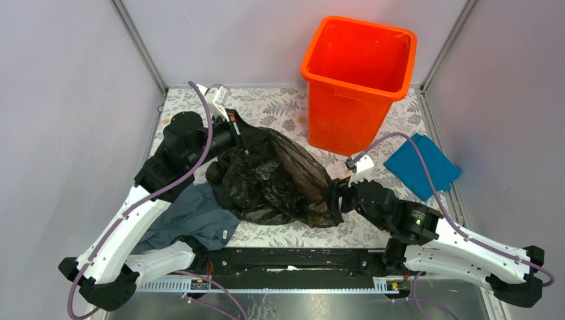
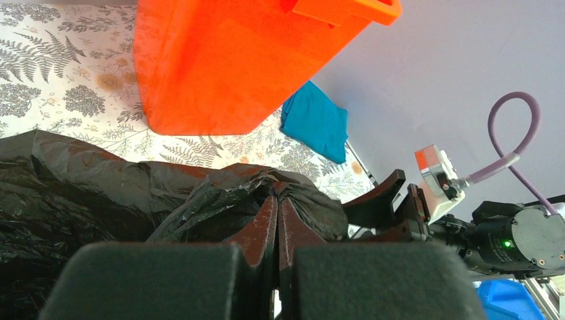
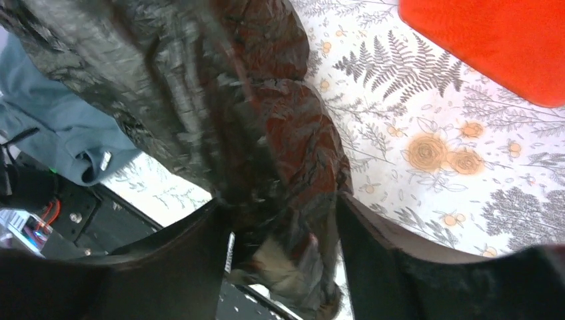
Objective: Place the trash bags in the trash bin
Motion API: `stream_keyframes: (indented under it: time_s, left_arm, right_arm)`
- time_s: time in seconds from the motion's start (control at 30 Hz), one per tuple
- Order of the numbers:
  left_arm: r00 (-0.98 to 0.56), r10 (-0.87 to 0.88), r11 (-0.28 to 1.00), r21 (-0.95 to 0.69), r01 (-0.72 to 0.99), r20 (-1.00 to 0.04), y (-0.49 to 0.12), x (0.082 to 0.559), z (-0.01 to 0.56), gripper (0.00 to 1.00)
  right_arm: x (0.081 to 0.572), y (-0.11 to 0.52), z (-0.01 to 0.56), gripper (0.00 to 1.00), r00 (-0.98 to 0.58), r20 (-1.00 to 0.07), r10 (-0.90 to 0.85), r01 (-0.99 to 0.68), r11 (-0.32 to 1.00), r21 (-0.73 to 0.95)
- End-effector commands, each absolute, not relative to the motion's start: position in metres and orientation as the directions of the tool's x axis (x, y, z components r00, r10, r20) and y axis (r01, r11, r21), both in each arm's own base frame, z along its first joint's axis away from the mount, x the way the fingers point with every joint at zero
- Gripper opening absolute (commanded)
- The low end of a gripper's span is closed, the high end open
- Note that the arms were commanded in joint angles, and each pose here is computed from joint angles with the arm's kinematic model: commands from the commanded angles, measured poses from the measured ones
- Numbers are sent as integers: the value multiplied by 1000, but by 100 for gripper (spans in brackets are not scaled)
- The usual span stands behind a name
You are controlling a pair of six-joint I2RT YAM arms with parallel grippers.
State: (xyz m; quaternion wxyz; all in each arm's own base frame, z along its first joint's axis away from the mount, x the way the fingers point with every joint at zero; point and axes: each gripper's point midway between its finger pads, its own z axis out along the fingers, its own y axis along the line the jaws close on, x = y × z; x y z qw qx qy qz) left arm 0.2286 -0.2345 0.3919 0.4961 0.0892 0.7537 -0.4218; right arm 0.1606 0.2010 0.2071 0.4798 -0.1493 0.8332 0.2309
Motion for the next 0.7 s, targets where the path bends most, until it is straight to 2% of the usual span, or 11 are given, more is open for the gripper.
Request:
stream_keyframes:
  time_s: [0.0,0.1,0.17,0.23,0.27,0.3,0.37,0.67]
  left_arm:
    - [-452,-318,617,-544,569,-834,-231,228,405,0]
    - [-470,-301,617,-545,568,-830,-235,230,399,0]
    - [-483,-283,630,-540,558,-829,-236,233,393,10]
    - [-509,-270,672,-538,509,-818,-233,240,380,55]
    - [-517,-267,690,-536,486,-813,-231,242,378,70]
    - [-528,-260,704,-533,470,-809,-229,243,375,78]
    - [-529,-263,721,-529,448,-807,-223,242,373,85]
    - [-410,-394,751,-545,373,-823,-159,198,383,96]
  right_arm:
    - [180,215,242,49,-360,-928,92,-485,831,271]
    - [183,219,265,30,-325,-932,161,-488,816,311]
    - [188,216,270,3,-316,-935,163,-461,834,302]
    - [202,183,263,0,-342,-915,213,-234,924,303]
    - [203,158,249,0,-360,-913,190,-108,964,243]
    - [205,144,246,0,-360,-913,192,-32,975,218]
    - [205,138,242,0,-367,-910,191,15,980,199]
    - [202,129,238,0,-350,-915,201,10,977,211]
